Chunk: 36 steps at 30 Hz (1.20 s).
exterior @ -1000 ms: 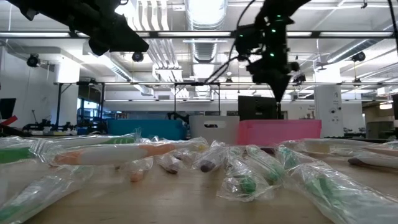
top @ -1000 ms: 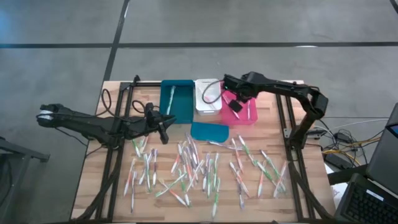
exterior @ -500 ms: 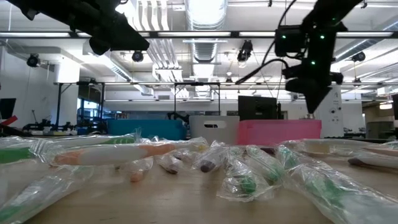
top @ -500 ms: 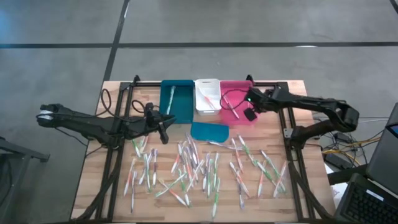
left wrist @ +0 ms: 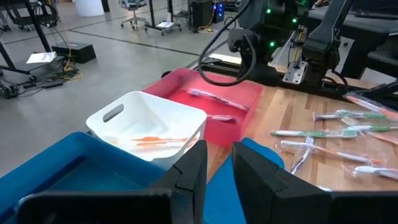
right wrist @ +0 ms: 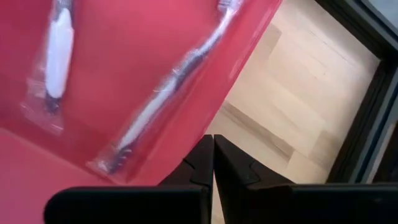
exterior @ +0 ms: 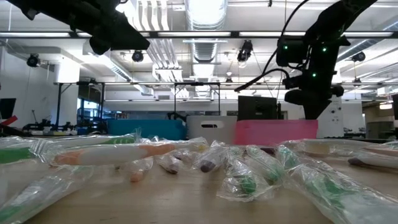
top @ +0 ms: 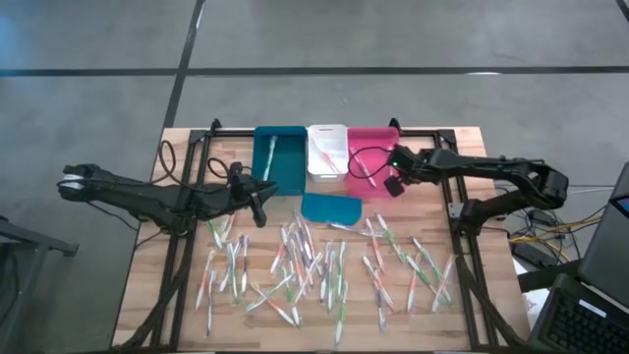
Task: Pick & Place Toothbrushes
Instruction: Adjust the pink bin on the table, then put the green toothbrush into the blue bin
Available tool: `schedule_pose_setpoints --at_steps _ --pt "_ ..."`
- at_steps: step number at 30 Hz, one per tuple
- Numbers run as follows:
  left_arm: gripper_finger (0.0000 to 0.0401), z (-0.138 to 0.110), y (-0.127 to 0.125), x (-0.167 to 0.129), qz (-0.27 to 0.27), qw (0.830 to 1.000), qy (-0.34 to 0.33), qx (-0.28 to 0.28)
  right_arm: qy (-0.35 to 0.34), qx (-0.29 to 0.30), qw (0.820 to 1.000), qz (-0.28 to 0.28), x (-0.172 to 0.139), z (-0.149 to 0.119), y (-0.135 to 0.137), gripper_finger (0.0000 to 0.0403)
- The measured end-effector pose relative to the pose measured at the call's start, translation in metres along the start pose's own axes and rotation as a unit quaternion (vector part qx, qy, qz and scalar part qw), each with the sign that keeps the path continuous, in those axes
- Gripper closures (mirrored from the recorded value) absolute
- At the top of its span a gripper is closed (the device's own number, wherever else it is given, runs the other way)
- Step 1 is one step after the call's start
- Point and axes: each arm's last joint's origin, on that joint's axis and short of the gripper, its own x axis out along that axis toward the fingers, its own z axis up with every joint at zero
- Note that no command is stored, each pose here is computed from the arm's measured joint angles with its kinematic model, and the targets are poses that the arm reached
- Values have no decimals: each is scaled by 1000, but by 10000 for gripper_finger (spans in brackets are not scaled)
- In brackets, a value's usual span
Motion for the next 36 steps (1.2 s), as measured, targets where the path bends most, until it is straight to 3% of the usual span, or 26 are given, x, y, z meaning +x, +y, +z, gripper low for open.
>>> schedule_pose_setpoints --at_steps 18,25,34,36 --pt "321 0 0 0 0 1000 2 2 -7 -9 1000 9 3 11 0 395" --pt "321 -3 0 0 -5 1000 16 2 -52 -11 998 26 -21 16 -8 394" --pt "321 -11 -8 -2 -164 983 85 -25 -196 -70 975 78 -69 16 -14 394" --pt "321 -12 -9 -2 -172 979 99 -50 -233 -82 965 89 -79 17 -14 394"
